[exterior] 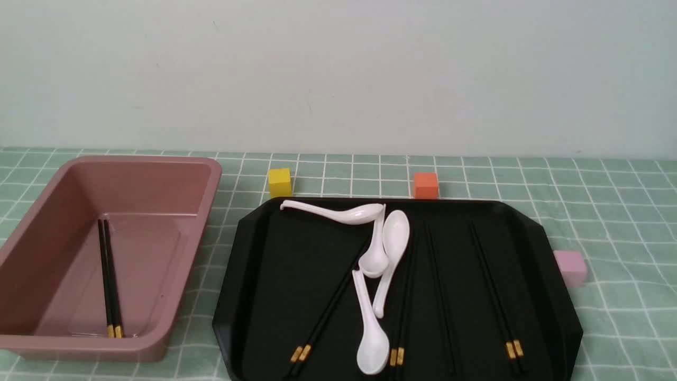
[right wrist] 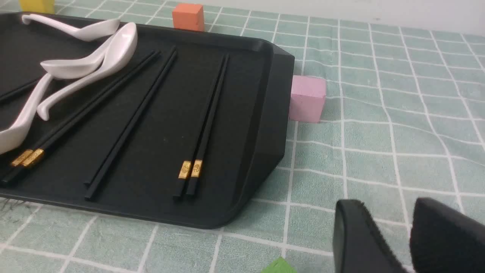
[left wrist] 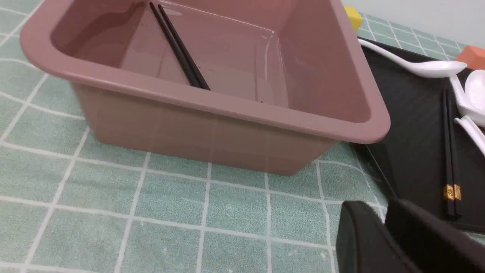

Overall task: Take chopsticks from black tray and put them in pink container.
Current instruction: 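Reach over to the black tray and grasp a pair of chopsticks with the left gripper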

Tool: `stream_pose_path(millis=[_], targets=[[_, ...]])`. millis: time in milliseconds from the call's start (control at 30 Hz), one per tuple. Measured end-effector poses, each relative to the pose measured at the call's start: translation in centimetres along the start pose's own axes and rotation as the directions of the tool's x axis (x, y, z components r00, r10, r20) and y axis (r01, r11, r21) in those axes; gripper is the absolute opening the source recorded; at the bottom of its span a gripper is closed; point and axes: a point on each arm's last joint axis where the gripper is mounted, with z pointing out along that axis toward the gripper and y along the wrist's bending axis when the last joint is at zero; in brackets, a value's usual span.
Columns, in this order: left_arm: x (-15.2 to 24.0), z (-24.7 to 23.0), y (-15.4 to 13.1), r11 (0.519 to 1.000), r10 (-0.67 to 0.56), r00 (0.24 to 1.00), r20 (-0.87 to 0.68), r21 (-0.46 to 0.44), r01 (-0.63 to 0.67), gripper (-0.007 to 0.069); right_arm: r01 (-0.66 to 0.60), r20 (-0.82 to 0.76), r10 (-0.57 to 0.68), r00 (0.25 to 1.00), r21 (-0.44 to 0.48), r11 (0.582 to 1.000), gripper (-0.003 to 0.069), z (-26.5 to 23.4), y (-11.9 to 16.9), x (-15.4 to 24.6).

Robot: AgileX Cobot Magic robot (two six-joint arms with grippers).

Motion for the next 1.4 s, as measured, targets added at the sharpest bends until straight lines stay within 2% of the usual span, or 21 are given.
stream_pose_path(millis=[1233,1300,1333,1367,1400], targets=[[-0.2,0.0,-0.1,1.0,-0.009,1.0,0.025,0.011,0.008,0.0147,0.0,0.0,0.0,1.0,0.0,1.0,0.024,0.0,0.0,0.0],[-0.4,0.0,-0.3,0.995,-0.091,0.995,0.044,0.042,0.089,0.0149,0.0,0.0,0.0,1.0,0.0,1.0,0.024,0.0,0.0,0.0],[-0.5,0.0,-0.6,0.977,-0.202,0.979,0.04,0.074,0.199,0.0151,0.0,0.0,0.0,1.0,0.0,1.0,0.024,0.0,0.0,0.0],[-0.5,0.0,-0.8,0.952,-0.295,0.955,0.03,0.097,0.291,0.0152,0.0,0.0,0.0,1.0,0.0,1.0,0.024,0.0,0.0,0.0],[-0.5,-0.1,-1.0,0.905,-0.411,0.912,0.007,0.128,0.407,0.0153,0.0,0.0,0.0,1.0,0.0,1.0,0.024,0.0,0.0,0.0]])
